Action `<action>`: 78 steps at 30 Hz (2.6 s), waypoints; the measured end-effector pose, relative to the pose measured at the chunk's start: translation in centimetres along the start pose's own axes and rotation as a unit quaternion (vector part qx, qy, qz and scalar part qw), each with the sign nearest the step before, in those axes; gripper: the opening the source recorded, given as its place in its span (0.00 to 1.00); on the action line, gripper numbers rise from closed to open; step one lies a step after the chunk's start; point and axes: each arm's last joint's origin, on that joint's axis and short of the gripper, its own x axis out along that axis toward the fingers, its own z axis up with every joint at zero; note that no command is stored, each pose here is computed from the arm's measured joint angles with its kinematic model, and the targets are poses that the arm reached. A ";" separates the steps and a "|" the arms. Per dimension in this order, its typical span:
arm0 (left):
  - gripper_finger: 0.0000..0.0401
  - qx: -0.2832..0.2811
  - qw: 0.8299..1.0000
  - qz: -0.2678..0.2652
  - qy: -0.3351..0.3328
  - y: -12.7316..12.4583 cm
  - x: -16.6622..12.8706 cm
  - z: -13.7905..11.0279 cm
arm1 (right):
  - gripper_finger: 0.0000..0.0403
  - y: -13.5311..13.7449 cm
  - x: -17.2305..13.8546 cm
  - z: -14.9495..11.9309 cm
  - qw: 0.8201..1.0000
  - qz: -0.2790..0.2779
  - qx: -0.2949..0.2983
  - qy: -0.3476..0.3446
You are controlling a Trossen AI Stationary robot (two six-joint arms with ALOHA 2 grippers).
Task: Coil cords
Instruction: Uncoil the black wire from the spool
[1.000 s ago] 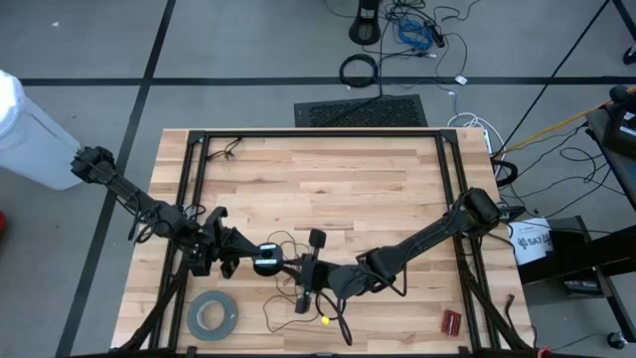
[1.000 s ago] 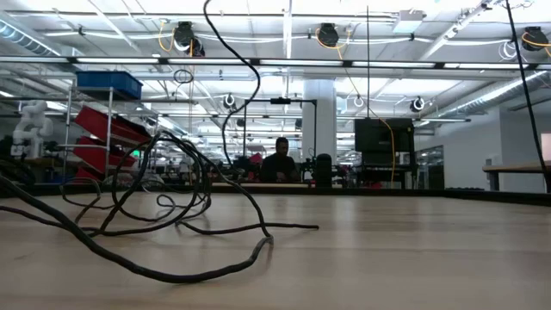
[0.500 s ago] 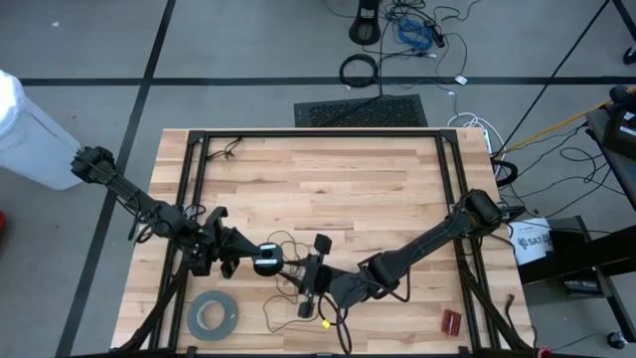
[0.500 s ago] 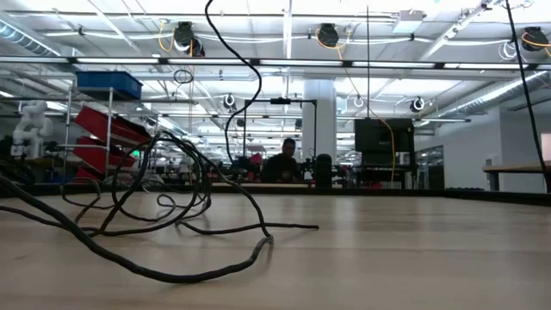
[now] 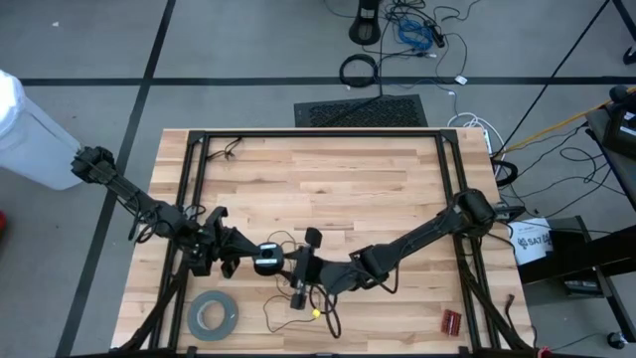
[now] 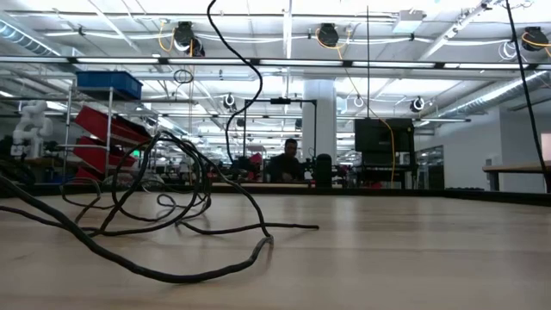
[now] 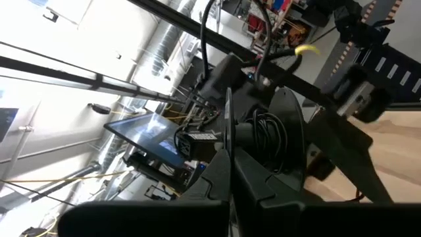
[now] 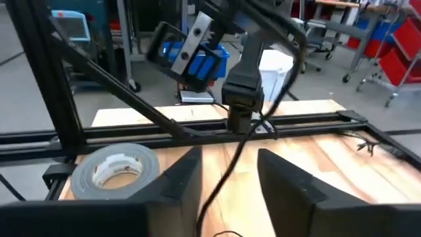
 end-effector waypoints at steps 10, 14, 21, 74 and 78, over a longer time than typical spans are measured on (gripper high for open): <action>0.00 0.000 1.000 0.003 0.008 0.0 0.0 0.0 | 0.02 1.3 -1.9 0.6 1.000 -0.014 -0.007 -0.005; 0.00 0.001 1.000 0.005 0.014 0.0 0.0 -0.1 | 0.01 1.9 -3.5 1.4 1.000 -0.028 -0.010 -0.003; 0.00 0.007 0.999 0.018 0.045 0.1 0.0 -0.3 | 0.00 3.1 -6.6 3.2 0.999 -0.017 -0.010 -0.027; 0.00 -0.113 0.987 0.096 -0.059 1.5 -0.5 2.0 | 0.00 -1.1 -2.5 2.0 0.998 -0.047 -0.037 0.030; 0.00 -0.068 0.991 0.105 0.040 1.3 -0.8 1.5 | 0.00 -1.1 -6.5 4.3 0.998 -0.031 -0.032 0.054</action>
